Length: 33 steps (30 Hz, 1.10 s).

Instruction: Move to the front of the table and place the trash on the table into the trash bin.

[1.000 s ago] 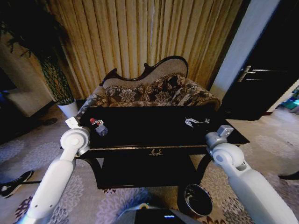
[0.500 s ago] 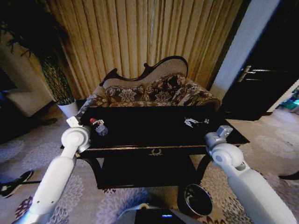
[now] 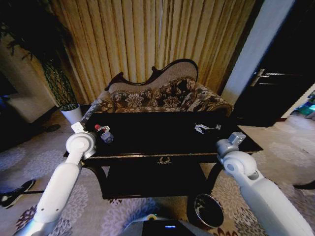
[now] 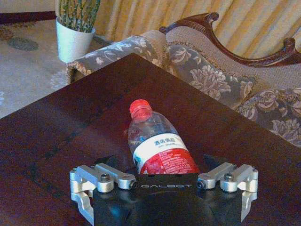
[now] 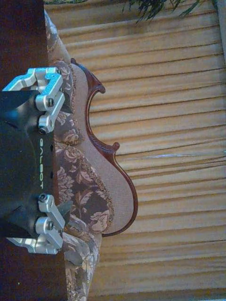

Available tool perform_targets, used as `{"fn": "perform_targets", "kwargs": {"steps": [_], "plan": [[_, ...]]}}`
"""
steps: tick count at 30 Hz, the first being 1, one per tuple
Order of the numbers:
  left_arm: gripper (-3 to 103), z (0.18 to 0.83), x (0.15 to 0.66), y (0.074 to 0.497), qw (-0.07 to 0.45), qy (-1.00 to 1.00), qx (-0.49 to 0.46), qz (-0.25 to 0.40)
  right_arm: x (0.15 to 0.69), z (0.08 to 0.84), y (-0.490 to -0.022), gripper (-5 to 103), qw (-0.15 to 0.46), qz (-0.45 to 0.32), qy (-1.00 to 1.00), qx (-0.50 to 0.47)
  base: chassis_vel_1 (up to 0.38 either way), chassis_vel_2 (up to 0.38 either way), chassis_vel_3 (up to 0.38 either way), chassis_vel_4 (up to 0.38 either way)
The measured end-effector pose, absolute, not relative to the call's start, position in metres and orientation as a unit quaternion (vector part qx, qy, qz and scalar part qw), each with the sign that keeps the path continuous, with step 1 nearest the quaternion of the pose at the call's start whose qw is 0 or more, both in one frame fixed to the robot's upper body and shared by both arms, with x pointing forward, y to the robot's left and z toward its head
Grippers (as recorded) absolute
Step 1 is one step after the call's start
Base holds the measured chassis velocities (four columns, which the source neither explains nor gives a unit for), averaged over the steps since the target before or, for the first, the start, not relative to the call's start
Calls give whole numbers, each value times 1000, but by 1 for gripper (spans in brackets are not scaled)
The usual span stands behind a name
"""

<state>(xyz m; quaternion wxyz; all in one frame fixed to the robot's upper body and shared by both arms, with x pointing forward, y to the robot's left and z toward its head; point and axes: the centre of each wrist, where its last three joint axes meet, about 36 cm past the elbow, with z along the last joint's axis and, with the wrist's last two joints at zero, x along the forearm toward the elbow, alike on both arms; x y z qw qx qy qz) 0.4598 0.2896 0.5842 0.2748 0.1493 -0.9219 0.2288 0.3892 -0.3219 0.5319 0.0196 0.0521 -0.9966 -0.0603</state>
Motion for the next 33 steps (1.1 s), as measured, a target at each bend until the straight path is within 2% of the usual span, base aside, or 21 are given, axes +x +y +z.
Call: {"fn": "perform_targets", "kwargs": {"steps": [8, 10, 11, 14, 15, 17, 18, 20, 22, 23, 24, 27, 29, 33], "plan": [[102, 584, 460, 291, 281, -919, 146, 236, 389, 531, -321, 100, 19, -63, -996, 52, 0, 0, 0, 0], [93, 584, 461, 293, 286, -917, 146, 239, 389, 531, -321, 100, 18, -65, -996, 51, 0, 0, 0, 0], [93, 584, 461, 293, 286, -917, 146, 239, 389, 531, -321, 100, 18, -65, -996, 51, 0, 0, 0, 0], [77, 587, 461, 293, 297, -910, 143, 250, 389, 531, -321, 100, 12, -69, -996, 51, 0, 0, 0, 0], [77, 587, 461, 293, 297, -910, 143, 250, 389, 531, -321, 100, 12, -69, -996, 51, 0, 0, 0, 0], [66, 589, 461, 293, 299, -909, 143, 252, 390, 530, -320, 100, 9, -73, -996, 51, 0, 0, 0, 0], [66, 589, 461, 293, 299, -909, 143, 252, 390, 530, -320, 100, 9, -73, -996, 51, 0, 0, 0, 0], [56, 589, 461, 295, 297, -909, 144, 253, 390, 530, -319, 100, 8, -75, -996, 52, 0, 0, 0, 0], [56, 590, 460, 296, 297, -909, 144, 254, 390, 529, -319, 100, 8, -75, -996, 52, 0, 0, 0, 0], [47, 590, 460, 297, 296, -910, 144, 254, 390, 529, -319, 100, 8, -76, -996, 53, 0, 0, 0, 0], [47, 590, 460, 297, 296, -910, 144, 254, 390, 529, -319, 100, 8, -76, -996, 53, 0, 0, 0, 0], [38, 590, 460, 297, 294, -910, 142, 254, 390, 529, -319, 100, 8, -76, -996, 53, 0, 0, 0, 0], [38, 590, 459, 297, 293, -911, 141, 254, 390, 530, -319, 100, 8, -75, -996, 52, 0, 0, 0, 0], [30, 593, 458, 297, 291, -913, 137, 252, 389, 530, -319, 100, 7, -75, -996, 52, 0, 0, 0, 0]]}}
